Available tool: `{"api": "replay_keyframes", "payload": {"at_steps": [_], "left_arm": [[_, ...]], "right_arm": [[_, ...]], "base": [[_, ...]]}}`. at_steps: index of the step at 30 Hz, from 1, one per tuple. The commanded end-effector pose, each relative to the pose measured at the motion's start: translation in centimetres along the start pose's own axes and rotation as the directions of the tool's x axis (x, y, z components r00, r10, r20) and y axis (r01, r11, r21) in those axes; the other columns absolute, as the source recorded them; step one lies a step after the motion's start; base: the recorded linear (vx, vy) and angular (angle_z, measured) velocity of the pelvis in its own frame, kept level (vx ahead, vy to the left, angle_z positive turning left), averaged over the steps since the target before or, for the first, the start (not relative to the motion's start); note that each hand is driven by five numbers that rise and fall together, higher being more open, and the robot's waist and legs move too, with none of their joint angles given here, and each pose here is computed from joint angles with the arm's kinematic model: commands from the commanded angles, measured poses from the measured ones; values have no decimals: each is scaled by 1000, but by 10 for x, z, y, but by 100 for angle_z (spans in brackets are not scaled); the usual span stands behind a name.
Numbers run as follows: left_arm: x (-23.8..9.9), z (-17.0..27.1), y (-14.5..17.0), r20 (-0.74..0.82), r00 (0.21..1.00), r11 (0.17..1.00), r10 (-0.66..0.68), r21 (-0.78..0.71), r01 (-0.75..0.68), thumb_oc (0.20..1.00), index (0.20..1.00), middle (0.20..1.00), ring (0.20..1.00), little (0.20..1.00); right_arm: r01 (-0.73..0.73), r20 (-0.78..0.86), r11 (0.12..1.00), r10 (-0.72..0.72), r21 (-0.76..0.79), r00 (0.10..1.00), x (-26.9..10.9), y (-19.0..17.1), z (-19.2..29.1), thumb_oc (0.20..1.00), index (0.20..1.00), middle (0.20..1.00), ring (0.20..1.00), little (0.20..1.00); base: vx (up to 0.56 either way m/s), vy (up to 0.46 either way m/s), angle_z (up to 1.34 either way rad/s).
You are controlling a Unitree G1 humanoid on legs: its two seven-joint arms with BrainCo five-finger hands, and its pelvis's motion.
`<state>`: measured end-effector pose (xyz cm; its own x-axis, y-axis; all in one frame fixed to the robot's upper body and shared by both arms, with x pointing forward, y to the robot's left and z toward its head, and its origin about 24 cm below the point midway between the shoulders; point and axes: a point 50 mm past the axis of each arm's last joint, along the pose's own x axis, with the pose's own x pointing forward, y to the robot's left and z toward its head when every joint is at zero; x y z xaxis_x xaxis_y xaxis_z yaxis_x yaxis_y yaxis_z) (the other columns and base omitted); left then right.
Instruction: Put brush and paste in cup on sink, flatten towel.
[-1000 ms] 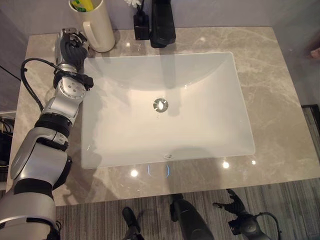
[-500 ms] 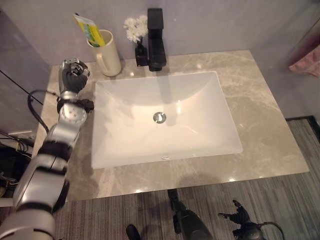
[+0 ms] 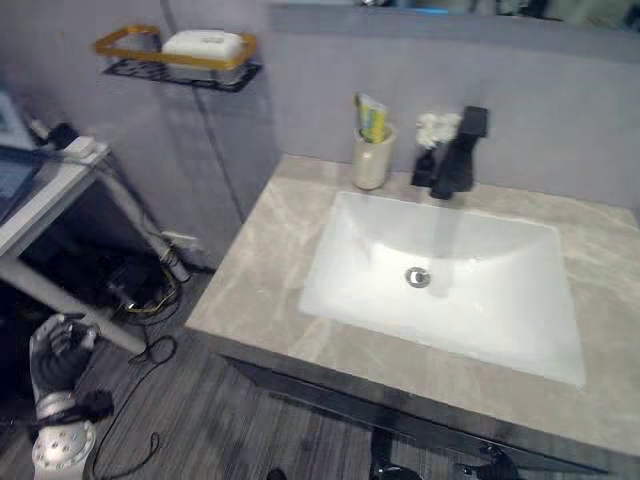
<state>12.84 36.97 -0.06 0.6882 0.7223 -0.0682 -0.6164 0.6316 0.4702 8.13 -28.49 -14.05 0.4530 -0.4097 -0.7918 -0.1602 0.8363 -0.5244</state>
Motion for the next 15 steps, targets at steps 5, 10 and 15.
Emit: {"api": "replay_keyframes", "payload": {"at_steps": [5,10,15], "left_arm": [[4,-12,-38,-76,979,980,-189,46,193,1000,1000,1000,1000,1000],[-30,-51,-86,-291,826,832,-482,144,536,1000,1000,1000,1000,1000],[-57,-69,-124,-407,684,682,-606,176,710,1000,1000,1000,1000,1000]], "right_arm": [[-28,263,999,18,34,965,6,9,82,1000,1000,1000,1000,1000],[-66,297,998,63,0,953,3,15,85,1000,1000,1000,1000,1000],[-81,257,996,91,-48,962,3,21,74,1000,1000,1000,1000,1000]], "base": [[-147,170,36],[-177,239,-23],[-66,139,-124]]}}
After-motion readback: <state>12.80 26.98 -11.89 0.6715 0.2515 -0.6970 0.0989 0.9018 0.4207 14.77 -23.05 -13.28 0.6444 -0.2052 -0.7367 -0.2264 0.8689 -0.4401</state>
